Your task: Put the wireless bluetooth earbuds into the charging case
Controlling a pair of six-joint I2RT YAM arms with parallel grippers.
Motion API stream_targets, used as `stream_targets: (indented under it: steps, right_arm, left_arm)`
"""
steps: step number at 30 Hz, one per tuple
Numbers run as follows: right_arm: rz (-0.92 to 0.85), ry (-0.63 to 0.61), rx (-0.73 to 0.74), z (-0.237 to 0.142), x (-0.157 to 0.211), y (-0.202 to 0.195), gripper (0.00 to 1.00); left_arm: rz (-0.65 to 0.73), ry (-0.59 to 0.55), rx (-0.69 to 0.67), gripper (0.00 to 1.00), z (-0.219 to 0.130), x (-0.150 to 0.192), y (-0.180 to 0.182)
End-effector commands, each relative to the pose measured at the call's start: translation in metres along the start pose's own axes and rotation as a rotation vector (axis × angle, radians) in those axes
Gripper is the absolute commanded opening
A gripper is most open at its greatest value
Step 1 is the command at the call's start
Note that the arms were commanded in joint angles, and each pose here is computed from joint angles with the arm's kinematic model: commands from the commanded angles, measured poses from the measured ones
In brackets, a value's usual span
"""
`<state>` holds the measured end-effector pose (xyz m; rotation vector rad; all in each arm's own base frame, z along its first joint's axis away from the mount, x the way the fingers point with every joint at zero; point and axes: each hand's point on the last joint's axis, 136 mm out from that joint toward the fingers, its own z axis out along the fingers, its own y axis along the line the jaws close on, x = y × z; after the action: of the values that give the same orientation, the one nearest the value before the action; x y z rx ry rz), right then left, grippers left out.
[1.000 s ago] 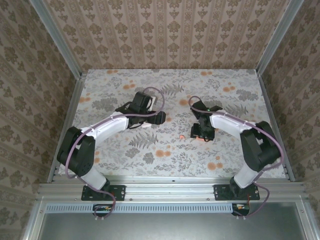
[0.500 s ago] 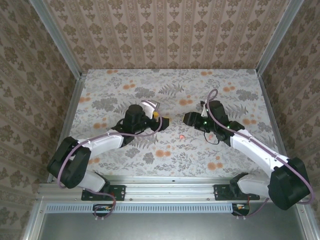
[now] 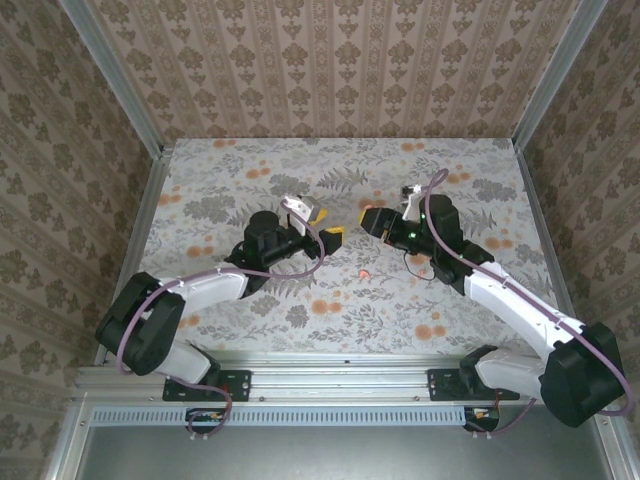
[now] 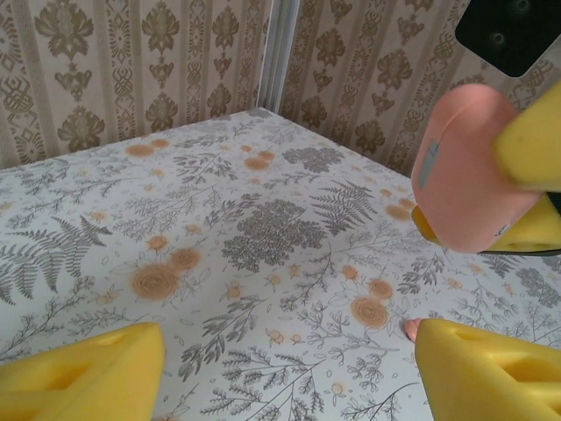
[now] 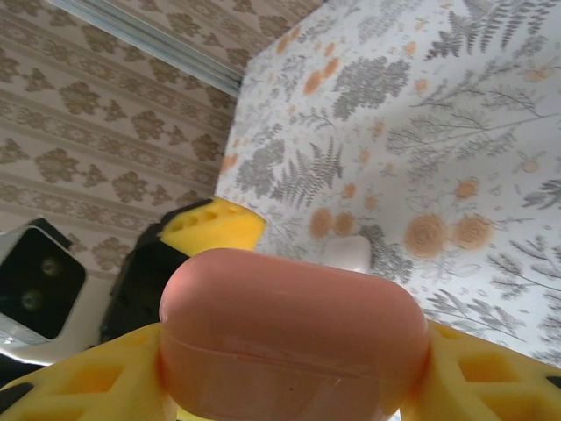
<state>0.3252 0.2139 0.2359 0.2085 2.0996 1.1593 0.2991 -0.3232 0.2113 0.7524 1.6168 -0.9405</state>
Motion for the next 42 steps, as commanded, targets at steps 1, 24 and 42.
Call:
stream_targets:
  steps: [1, 24, 42]
  right_arm:
    - [0.016, -0.011, -0.095, 0.002, -0.006, 0.022, 0.55]
    - [0.116, 0.011, -0.303, 0.021, -0.020, 0.060, 0.55]
    - [0.130, 0.047, -0.329, 0.027, -0.005, 0.068, 0.55]
  left_arm:
    - [0.035, -0.060, 0.041, 0.76, 0.002, -0.014, -0.008]
    - [0.125, -0.166, 0.172, 0.72, 0.003, -0.043, -0.031]
    - [0.155, -0.270, 0.188, 0.61, 0.002, -0.075, -0.039]
